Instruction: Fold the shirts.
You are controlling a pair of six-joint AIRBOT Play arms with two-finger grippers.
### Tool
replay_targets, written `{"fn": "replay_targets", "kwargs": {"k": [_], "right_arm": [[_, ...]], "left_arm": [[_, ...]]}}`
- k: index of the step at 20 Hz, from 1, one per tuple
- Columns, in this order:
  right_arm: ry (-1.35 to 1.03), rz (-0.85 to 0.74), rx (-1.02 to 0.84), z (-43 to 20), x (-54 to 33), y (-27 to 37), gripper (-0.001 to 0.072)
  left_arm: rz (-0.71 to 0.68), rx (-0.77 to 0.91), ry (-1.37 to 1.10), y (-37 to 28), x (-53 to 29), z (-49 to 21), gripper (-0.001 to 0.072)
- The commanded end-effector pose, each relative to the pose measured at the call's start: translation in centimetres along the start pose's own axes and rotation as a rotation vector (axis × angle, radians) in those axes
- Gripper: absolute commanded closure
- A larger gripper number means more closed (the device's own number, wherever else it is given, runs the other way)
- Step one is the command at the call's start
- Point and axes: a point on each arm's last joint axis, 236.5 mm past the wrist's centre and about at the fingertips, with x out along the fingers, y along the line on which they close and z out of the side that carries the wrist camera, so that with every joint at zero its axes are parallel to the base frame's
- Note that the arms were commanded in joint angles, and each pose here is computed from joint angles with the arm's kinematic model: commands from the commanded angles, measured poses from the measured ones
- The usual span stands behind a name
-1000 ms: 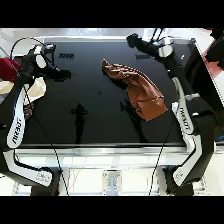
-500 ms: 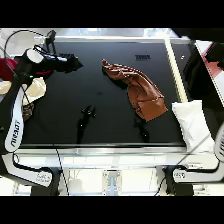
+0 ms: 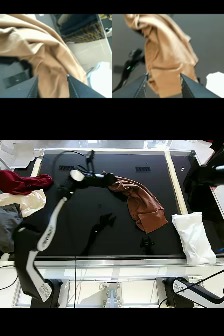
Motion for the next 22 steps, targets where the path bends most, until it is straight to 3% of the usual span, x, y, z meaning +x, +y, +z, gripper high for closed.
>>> {"fn": "replay_targets", "kwargs": {"k": [1,7,11,16,22], "right_arm": [[0.055,0.078,0.024,-2.6,2.5,0.6,0.0273],[-0.021,0.119,0.006,-1.2,3.4,1.2,0.0273],[-0.009,0.125,0.012,-1.3,3.7,1.1,0.0273],[0.037,0.139,0.029,-3.0,5.3,1.2,0.0272],[0.019,0.196,-0.065,-3.3,8.3,5.8,0.0273]], "left_arm": [[-0.046,-0.123,-0.034,-0.7,5.3,0.1,0.0293],[0.022,-0.145,0.008,4.0,8.7,-3.2,0.0297],[0.034,-0.153,0.018,4.8,10.0,-4.6,0.0342],[0.055,-0.166,-0.081,5.6,10.7,-3.0,0.0343],[0.052,-0.249,-0.106,7.0,11.6,-3.4,0.0346]]}}
